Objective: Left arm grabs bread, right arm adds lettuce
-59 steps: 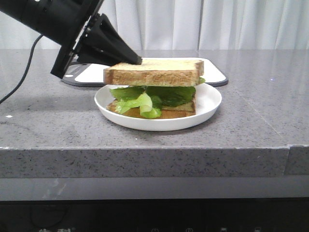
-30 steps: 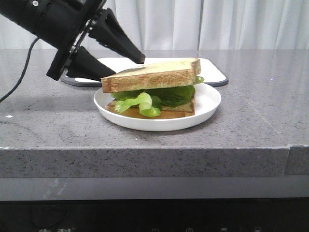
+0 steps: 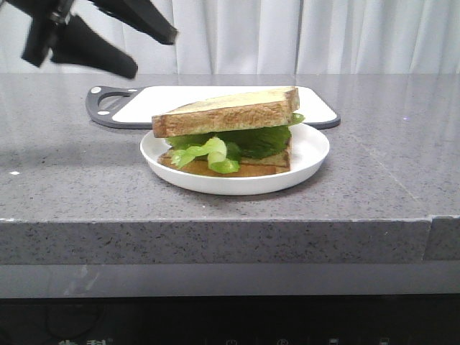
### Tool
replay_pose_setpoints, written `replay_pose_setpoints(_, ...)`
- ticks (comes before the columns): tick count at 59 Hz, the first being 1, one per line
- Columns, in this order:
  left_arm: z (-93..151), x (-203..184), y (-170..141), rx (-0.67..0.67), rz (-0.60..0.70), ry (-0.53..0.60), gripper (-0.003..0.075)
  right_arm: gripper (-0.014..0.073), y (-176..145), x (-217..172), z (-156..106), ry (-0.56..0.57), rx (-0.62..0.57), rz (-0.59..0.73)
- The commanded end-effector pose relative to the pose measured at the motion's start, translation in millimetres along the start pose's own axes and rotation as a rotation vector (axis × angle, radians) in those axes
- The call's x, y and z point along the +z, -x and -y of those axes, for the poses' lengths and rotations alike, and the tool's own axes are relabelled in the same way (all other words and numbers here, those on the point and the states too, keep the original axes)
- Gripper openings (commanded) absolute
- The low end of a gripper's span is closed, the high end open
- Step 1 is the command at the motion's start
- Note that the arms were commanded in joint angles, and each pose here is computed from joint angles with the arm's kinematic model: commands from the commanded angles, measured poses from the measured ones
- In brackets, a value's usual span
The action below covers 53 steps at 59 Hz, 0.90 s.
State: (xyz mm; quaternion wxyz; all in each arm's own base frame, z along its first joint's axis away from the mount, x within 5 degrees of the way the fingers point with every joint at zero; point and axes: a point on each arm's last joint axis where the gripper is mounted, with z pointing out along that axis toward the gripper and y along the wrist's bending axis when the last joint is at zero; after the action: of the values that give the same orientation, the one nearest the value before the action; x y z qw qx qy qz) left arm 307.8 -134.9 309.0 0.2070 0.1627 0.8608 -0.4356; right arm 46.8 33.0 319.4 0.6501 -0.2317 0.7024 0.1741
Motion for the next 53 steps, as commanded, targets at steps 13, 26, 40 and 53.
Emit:
replay_pose_setpoints(13,42.2,-34.7,5.4,0.151,0.137,-0.039,-0.0021,-0.0064,15.8,-1.9,2.2,-0.022,-0.017,0.097)
replay_pose_setpoints(26,60.3,-72.1,-4.9,0.342,0.345,0.224,-0.0021,-0.0057,17.9,-2.2,3.3,-0.037,0.004,0.121)
replay_pose_setpoints(40,78.2,-121.4,-65.2,0.497,0.638,0.464,-0.0021,-0.0057,20.1,-3.1,10.9,-0.166,0.047,0.146)
replay_pose_setpoints(53,68.6,-140.2,-147.8,0.557,0.811,0.569,-0.0021,-0.0057,18.6,-3.5,14.9,-0.239,0.05,0.136)
